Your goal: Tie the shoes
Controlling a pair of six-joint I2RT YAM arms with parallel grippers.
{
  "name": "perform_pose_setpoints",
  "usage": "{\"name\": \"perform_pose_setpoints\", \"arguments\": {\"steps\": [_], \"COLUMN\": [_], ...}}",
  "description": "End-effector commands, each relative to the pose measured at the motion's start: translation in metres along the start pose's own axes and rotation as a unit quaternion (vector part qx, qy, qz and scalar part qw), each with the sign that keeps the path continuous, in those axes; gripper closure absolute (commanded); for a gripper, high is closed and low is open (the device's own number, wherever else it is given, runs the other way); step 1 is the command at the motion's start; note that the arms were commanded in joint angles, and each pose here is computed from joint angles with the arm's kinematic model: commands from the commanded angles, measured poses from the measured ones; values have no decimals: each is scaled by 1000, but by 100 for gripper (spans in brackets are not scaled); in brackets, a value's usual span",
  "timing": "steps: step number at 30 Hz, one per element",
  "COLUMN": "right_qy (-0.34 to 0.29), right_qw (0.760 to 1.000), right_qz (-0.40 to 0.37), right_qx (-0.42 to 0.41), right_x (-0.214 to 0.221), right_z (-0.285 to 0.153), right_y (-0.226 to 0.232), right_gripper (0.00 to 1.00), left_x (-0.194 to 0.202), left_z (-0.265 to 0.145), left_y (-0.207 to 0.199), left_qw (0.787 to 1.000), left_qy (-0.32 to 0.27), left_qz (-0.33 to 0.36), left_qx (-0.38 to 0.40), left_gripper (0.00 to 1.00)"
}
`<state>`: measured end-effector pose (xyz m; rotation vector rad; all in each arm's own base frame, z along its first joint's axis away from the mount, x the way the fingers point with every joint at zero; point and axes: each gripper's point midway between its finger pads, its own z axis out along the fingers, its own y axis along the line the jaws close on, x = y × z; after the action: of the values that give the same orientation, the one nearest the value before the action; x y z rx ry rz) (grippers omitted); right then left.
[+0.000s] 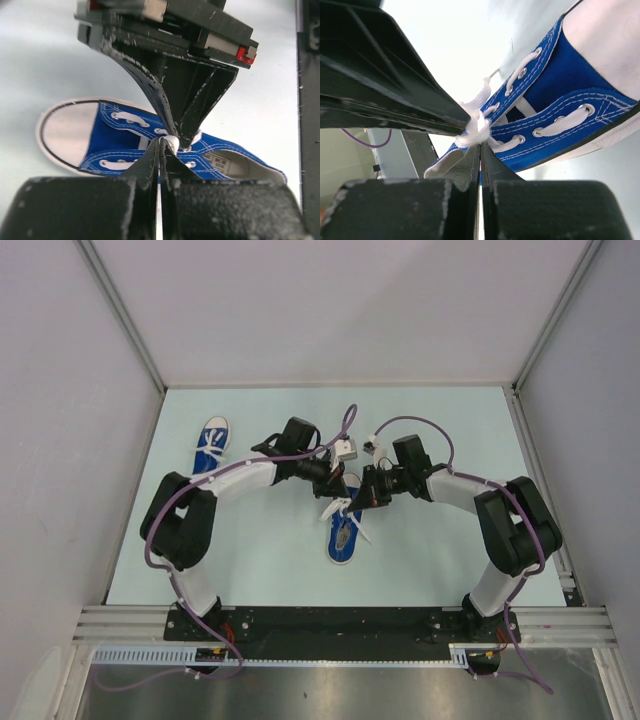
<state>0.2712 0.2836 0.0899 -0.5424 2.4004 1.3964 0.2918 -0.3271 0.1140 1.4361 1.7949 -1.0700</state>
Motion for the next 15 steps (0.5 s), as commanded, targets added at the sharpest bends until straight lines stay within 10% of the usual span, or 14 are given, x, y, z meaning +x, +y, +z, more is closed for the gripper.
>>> {"name": "perform_pose_setpoints", "arguments": {"steps": [1,15], "right_qy": [-2,-5], "right_qw": [1000,1000], "right_qz": [-19,-18], "right_qx": [-12,-10], "right_x": [-7,-9], "right_z": [-7,-7], "right_y": [12,10], "right_gripper": [100,100], "left_x": [-37,-24], "left_z": [-14,-12], "left_y": [-3,1], "left_qw": [992,991], "left_qy": [-35,-9], "left_qz": [120,134], "left_qx": [-15,-24], "left_gripper": [100,90]}}
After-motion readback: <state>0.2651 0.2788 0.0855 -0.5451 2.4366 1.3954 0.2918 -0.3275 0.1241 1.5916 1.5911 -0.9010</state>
